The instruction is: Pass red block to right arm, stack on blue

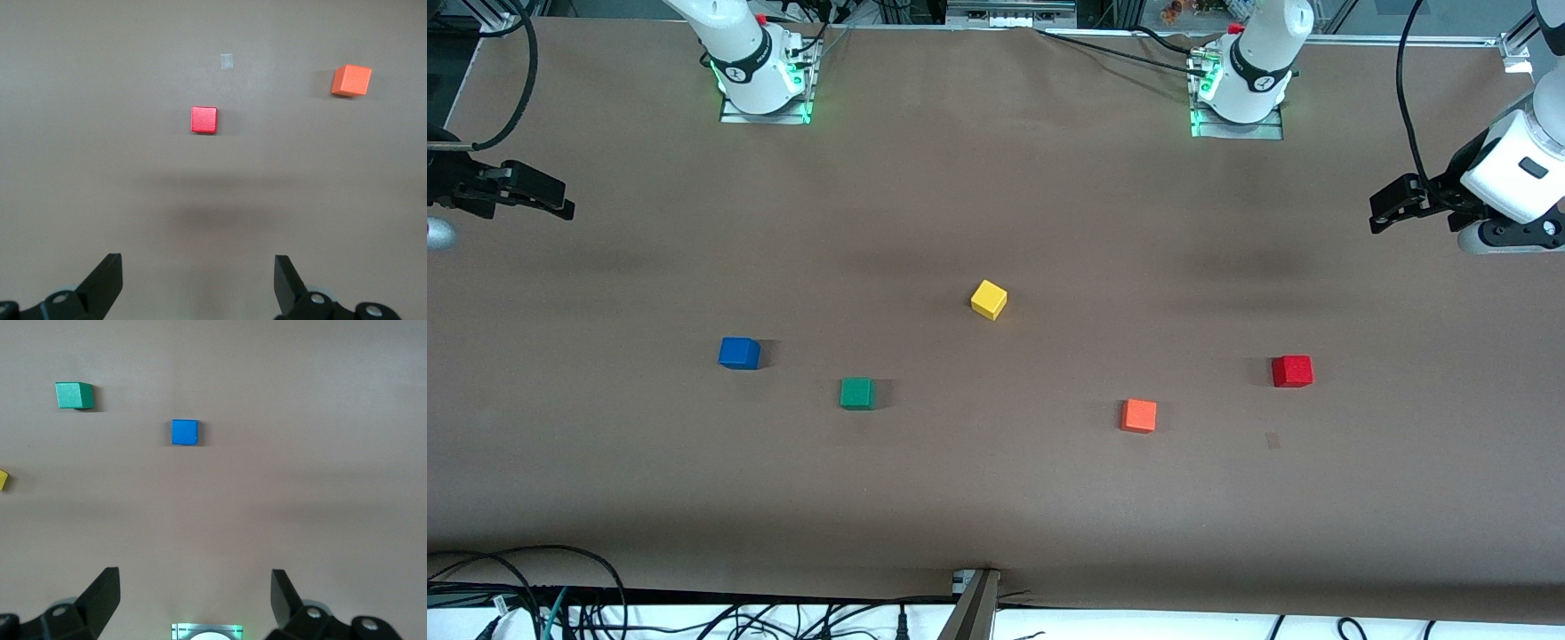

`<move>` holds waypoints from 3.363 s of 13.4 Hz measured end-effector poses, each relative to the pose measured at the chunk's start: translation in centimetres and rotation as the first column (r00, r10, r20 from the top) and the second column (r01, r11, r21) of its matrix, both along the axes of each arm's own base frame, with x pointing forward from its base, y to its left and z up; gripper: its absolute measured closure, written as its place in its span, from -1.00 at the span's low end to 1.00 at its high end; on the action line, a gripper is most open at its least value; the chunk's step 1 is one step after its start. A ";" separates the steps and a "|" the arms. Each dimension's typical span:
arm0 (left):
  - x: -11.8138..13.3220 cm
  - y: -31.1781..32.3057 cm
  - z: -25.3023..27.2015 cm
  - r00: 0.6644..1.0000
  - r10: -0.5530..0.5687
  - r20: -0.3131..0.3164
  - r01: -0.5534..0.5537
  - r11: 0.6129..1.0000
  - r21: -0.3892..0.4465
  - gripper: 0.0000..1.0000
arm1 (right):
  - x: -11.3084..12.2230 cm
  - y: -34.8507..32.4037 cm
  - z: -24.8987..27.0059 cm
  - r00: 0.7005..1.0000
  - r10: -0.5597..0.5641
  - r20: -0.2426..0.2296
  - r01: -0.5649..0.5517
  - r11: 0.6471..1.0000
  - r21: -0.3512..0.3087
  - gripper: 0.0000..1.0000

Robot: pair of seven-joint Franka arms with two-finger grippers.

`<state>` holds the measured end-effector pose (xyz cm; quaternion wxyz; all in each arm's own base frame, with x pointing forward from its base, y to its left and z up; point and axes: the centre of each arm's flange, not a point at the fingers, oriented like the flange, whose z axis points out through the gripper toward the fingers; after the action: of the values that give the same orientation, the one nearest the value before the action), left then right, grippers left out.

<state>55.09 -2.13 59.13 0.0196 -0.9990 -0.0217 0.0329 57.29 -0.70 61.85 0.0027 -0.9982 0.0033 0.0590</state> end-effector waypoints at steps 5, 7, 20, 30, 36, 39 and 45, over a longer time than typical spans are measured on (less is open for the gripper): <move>1.0 -1.4 -0.4 0.999 -0.031 0.012 0.031 0.999 -0.005 -1.00 | 0.2 0.0 0.1 1.000 0.000 0.004 0.000 1.000 -0.001 -1.00; 2.1 -2.3 -0.9 0.998 -0.058 0.010 0.058 0.998 -0.011 -1.00 | 0.4 0.0 0.0 1.000 0.000 0.004 0.000 1.000 -0.001 -1.00; 1.5 6.4 3.9 0.989 -0.117 -0.090 0.120 0.992 0.033 -1.00 | 0.5 0.0 0.1 1.000 0.000 0.006 0.000 1.000 -0.001 -1.00; 6.6 20.9 -8.2 0.870 -0.473 -0.136 0.470 0.881 -0.059 -1.00 | 0.7 0.1 0.2 1.000 0.000 0.010 0.000 1.000 -0.002 -1.00; 7.3 31.8 -19.3 0.705 -0.709 0.014 0.699 0.692 -0.180 -1.00 | 0.7 0.0 0.3 1.000 0.000 0.013 0.000 1.000 -0.002 -1.00; 7.4 34.9 -26.5 0.632 -0.764 0.125 0.765 0.592 -0.253 -1.00 | 0.7 0.1 0.2 1.000 0.000 0.013 0.000 1.000 -0.002 -1.00; 7.4 35.9 -34.7 0.392 -0.684 0.616 0.920 0.295 -0.258 -1.00 | 0.9 0.0 0.4 1.000 -0.001 0.022 0.001 1.000 -0.003 -1.00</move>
<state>62.51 33.79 24.39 -0.2685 -0.8024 0.5028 -0.1770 58.20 -0.70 62.25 0.0015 -0.9988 0.0037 0.0479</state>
